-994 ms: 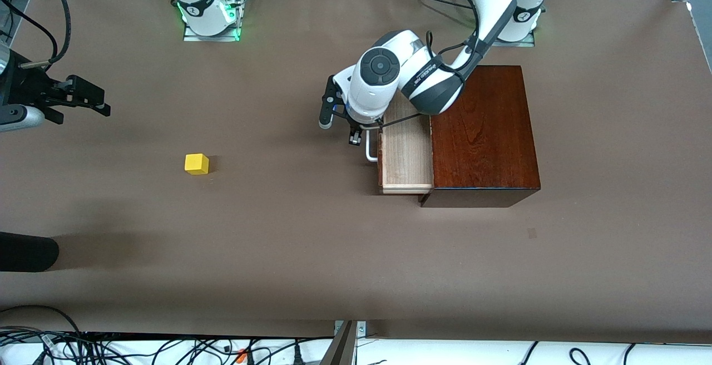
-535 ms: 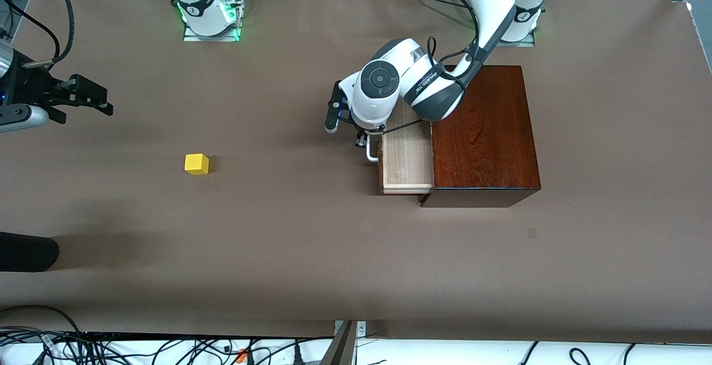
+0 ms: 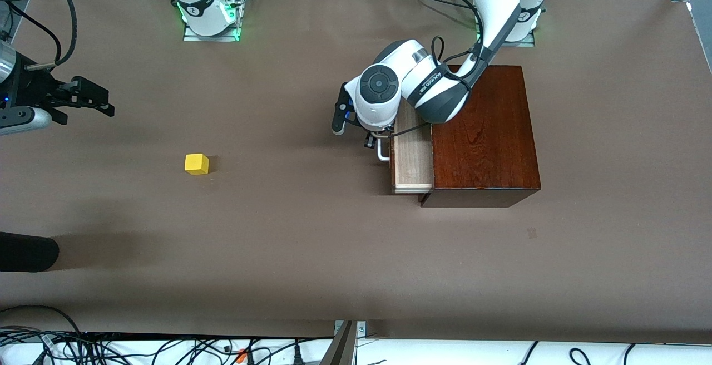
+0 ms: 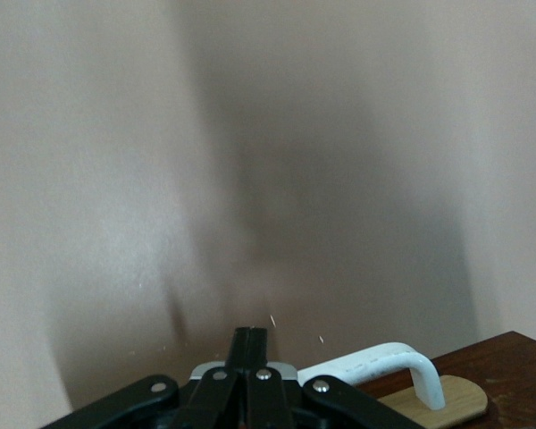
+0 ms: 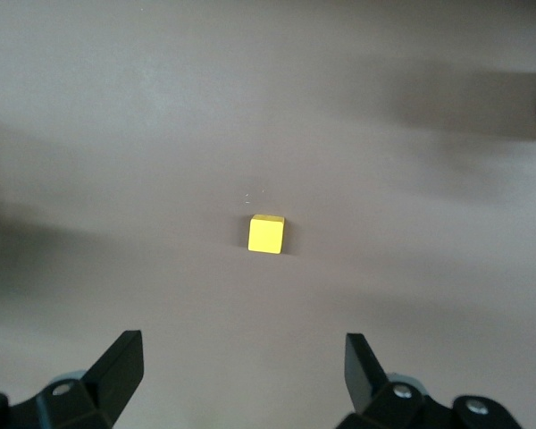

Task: Open drawer, take yellow block, close drawer
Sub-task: 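Push the drawer front into the box with the left gripper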

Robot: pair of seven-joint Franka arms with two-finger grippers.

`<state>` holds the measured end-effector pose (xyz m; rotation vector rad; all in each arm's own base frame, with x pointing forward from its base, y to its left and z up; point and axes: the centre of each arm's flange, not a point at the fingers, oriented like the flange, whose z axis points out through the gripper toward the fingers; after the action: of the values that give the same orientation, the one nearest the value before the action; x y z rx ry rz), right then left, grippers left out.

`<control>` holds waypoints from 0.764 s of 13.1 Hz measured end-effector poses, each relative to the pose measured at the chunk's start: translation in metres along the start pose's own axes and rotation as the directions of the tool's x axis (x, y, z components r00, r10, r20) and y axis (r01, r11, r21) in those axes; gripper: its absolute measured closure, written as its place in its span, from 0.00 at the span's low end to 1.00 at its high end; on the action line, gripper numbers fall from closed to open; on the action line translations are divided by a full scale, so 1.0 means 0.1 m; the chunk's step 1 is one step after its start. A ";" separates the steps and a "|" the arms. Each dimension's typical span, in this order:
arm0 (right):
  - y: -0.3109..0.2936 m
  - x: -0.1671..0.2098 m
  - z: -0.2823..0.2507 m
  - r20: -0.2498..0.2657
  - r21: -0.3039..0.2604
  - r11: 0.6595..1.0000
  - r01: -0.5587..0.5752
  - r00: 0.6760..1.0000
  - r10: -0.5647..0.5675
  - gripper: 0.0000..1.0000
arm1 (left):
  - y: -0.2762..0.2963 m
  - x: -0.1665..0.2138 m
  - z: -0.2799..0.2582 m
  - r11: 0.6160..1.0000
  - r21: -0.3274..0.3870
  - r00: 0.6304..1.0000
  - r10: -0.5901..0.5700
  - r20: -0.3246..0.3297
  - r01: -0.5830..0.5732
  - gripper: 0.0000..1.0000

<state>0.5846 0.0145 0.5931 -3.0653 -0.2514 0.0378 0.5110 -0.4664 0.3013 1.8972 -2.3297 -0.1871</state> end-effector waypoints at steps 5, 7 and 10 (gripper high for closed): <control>0.00 0.00 0.00 0.000 -0.001 1.000 -0.001 1.000 0.001 0.00 | -0.03 -0.25 0.01 0.998 -0.065 0.998 -0.009 0.057 0.013 0.99; 0.01 0.00 0.00 0.001 -0.002 1.000 -0.002 1.000 0.002 0.00 | -0.06 -0.41 0.02 0.995 -0.103 0.997 -0.008 0.083 0.016 0.99; 0.04 0.00 0.00 0.002 -0.004 1.000 -0.006 1.000 0.006 0.00 | -0.09 -0.63 0.06 0.989 -0.145 0.993 -0.018 0.120 0.035 0.99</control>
<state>0.5849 0.0108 0.5923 -3.0697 -0.2428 0.0405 0.5312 -0.4060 0.2928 1.8946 -2.2932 -0.4734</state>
